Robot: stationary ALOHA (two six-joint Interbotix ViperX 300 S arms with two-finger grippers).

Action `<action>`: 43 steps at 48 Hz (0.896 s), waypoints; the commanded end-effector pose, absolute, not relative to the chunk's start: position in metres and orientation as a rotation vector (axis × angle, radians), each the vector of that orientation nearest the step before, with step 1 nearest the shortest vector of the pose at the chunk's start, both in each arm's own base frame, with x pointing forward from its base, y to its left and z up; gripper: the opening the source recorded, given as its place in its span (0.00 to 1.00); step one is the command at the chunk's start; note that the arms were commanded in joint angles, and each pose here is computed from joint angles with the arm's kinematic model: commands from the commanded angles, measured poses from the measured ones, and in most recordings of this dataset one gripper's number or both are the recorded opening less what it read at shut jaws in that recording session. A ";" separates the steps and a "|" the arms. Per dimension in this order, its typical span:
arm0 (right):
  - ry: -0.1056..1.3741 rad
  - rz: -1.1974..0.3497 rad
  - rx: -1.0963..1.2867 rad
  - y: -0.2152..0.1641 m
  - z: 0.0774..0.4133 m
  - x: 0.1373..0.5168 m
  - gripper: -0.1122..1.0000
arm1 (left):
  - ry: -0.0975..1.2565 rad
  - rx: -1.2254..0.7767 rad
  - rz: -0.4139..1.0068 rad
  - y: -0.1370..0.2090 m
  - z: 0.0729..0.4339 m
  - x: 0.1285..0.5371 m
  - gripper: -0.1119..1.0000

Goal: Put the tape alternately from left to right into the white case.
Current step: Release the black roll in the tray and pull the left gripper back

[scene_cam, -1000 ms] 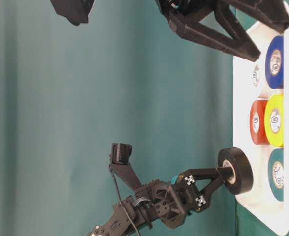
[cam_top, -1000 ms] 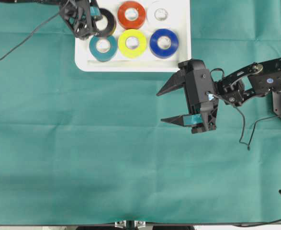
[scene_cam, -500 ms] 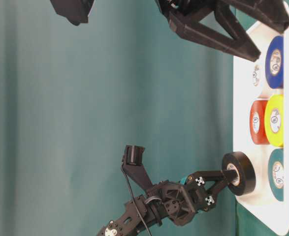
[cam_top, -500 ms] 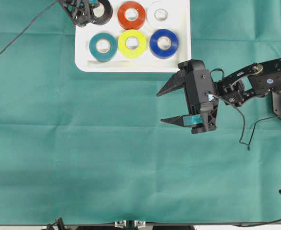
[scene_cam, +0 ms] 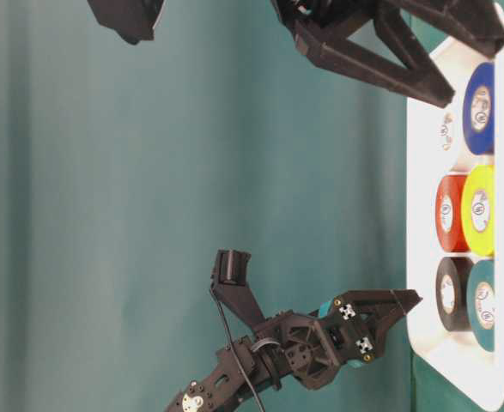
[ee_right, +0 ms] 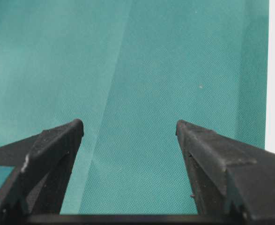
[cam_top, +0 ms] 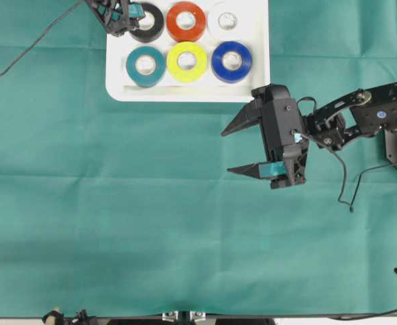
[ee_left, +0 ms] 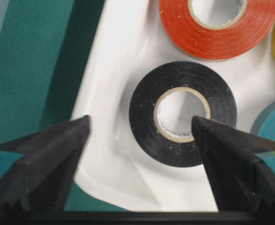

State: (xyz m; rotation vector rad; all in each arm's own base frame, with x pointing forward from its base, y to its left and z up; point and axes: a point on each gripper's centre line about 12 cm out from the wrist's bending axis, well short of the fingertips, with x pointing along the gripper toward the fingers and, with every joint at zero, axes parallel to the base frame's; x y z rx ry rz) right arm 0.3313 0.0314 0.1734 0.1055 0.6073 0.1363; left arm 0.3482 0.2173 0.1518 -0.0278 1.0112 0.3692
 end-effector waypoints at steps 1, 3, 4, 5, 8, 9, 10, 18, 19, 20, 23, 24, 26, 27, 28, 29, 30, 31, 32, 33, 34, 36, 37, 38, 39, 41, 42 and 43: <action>0.586 0.141 0.109 0.033 0.180 0.334 0.86 | 0.966 -0.014 0.381 0.218 0.168 0.349 0.72; 0.584 0.141 0.109 0.033 0.181 0.334 0.86 | 0.966 -0.014 0.381 0.217 0.169 0.348 0.82; 0.586 0.141 0.109 0.033 0.180 0.334 0.86 | 0.966 -0.013 0.379 0.216 0.169 0.347 0.83; 0.584 0.141 0.109 0.033 0.181 0.334 0.86 | 0.966 -0.012 0.378 0.215 0.169 0.347 0.83; 0.584 0.141 0.109 0.033 0.181 0.334 0.86 | 0.966 -0.009 0.372 0.212 0.170 0.347 0.81; 0.585 0.140 0.109 0.033 0.181 0.334 0.86 | 0.965 -0.008 0.371 0.211 0.170 0.347 0.81; 0.585 0.140 0.109 0.033 0.181 0.334 0.86 | 0.966 -0.009 0.370 0.210 0.170 0.346 0.81; 0.593 0.131 0.106 0.032 0.180 0.334 0.86 | 0.962 0.009 0.329 0.188 0.175 0.344 0.81; 0.593 0.131 0.106 0.032 0.180 0.334 0.86 | 0.960 0.012 0.323 0.184 0.176 0.344 0.81; 0.591 0.131 0.106 0.032 0.180 0.334 0.86 | 0.960 0.015 0.316 0.180 0.177 0.343 0.81; 0.587 0.131 0.105 0.032 0.182 0.335 0.86 | 0.954 0.025 0.295 0.169 0.179 0.342 0.81; 0.589 0.130 0.105 0.031 0.181 0.335 0.86 | 0.952 0.029 0.289 0.166 0.180 0.342 0.81; 0.588 0.131 0.105 0.032 0.181 0.335 0.86 | 0.950 0.038 0.271 0.157 0.182 0.341 0.81; 0.589 0.130 0.105 0.031 0.181 0.335 0.86 | 0.949 0.042 0.263 0.153 0.182 0.341 0.81; 0.589 0.130 0.105 0.031 0.181 0.335 0.86 | 0.947 0.046 0.254 0.149 0.183 0.340 0.81; 0.589 0.130 0.105 0.031 0.181 0.335 0.86 | 0.948 0.051 0.244 0.144 0.182 0.340 0.81; 0.588 0.131 0.105 0.032 0.181 0.335 0.86 | 0.949 0.054 0.234 0.140 0.182 0.340 0.81; 0.588 0.131 0.105 0.032 0.181 0.335 0.86 | 0.946 0.059 0.223 0.135 0.183 0.340 0.81; 0.588 0.131 0.105 0.032 0.181 0.335 0.86 | 0.947 0.064 0.213 0.130 0.183 0.340 0.81; 0.589 0.130 0.105 0.031 0.181 0.335 0.86 | 0.950 0.069 0.201 0.126 0.182 0.340 0.81; 0.589 0.130 0.105 0.031 0.181 0.335 0.86 | 0.951 0.074 0.191 0.121 0.181 0.339 0.81; 0.588 0.131 0.105 0.032 0.181 0.335 0.86 | 0.951 0.085 0.168 0.112 0.181 0.339 0.81; 0.588 0.131 0.105 0.032 0.181 0.335 0.86 | 0.950 0.088 0.158 0.108 0.181 0.339 0.81; 0.588 0.131 0.105 0.032 0.181 0.335 0.86 | 0.950 0.097 0.141 0.101 0.181 0.340 0.81; 0.588 0.130 0.105 0.032 0.182 0.336 0.86 | 0.950 0.104 0.130 0.097 0.181 0.340 0.81; 0.588 0.130 0.105 0.032 0.182 0.336 0.86 | 0.945 0.114 0.110 0.089 0.182 0.341 0.81; 0.588 0.130 0.105 0.032 0.182 0.336 0.86 | 0.944 0.118 0.100 0.085 0.182 0.341 0.81; 0.587 0.131 0.105 0.032 0.182 0.336 0.86 | 0.941 0.123 0.090 0.081 0.183 0.342 0.81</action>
